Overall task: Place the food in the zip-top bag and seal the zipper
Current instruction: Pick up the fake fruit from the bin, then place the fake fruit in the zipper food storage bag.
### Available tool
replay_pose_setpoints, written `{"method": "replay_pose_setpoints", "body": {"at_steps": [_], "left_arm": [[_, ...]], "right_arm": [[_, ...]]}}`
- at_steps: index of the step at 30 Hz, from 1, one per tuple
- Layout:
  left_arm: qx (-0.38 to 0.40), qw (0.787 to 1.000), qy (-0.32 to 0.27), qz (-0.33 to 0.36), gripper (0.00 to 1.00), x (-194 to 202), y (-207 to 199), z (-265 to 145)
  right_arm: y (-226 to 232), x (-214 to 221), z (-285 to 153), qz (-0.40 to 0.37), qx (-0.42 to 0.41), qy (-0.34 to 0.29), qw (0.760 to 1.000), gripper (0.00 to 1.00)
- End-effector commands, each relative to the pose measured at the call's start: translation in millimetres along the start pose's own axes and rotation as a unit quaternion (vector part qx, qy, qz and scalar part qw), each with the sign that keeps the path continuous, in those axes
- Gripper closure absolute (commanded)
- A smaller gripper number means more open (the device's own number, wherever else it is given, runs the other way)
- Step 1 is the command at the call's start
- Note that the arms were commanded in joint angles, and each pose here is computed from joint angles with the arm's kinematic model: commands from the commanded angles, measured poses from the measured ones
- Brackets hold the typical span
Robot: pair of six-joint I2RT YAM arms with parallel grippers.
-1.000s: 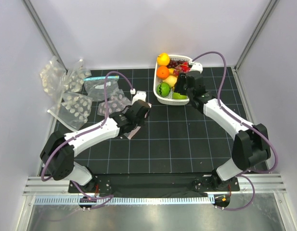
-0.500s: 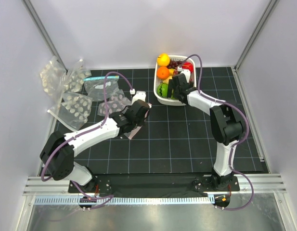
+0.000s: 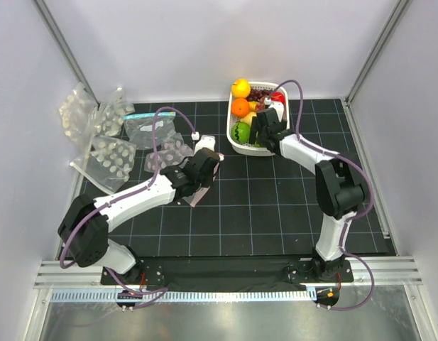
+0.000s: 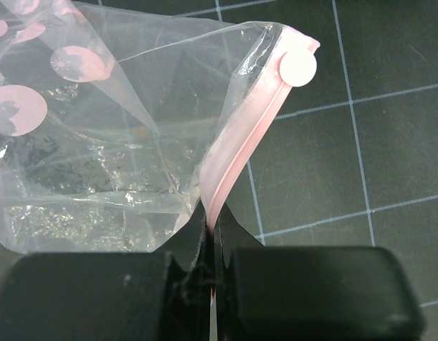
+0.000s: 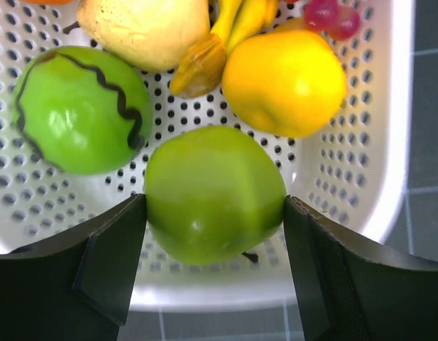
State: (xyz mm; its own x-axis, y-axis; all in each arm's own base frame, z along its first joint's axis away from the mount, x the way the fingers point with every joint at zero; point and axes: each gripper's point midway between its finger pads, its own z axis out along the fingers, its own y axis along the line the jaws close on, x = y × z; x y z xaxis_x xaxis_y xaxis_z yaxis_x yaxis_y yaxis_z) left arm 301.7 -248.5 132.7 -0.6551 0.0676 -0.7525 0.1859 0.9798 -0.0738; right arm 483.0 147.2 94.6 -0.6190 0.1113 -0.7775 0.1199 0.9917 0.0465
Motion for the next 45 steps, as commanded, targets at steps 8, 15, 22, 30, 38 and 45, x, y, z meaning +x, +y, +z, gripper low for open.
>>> {"method": "replay_pose_setpoints", "body": {"at_steps": [8,15,22,30,38,45], "left_arm": [[0.028,0.998,-0.034,-0.033,1.0,-19,-5,-14],[0.072,0.996,-0.015,-0.05,1.0,-20,-21,-21],[0.107,0.991,-0.029,-0.076,1.0,-30,-28,-37],[0.111,0.981,-0.038,-0.154,1.0,-63,-30,-39],[0.2,0.954,-0.043,-0.217,1.0,-106,-57,-61],[0.279,0.93,-0.046,-0.234,1.0,-113,-75,-91]], "right_arm": [[27,-66,-119,0.066,-0.133,-0.112,0.983,0.55],[82,-19,-185,0.017,-0.232,-0.098,0.968,0.56],[71,14,-225,0.034,-0.284,-0.116,0.951,0.56],[79,10,-251,0.044,-0.348,-0.141,0.926,0.56],[99,18,-266,0.023,-0.417,-0.153,0.895,0.57],[108,20,-281,0.014,-0.454,-0.168,0.875,0.58]]}}
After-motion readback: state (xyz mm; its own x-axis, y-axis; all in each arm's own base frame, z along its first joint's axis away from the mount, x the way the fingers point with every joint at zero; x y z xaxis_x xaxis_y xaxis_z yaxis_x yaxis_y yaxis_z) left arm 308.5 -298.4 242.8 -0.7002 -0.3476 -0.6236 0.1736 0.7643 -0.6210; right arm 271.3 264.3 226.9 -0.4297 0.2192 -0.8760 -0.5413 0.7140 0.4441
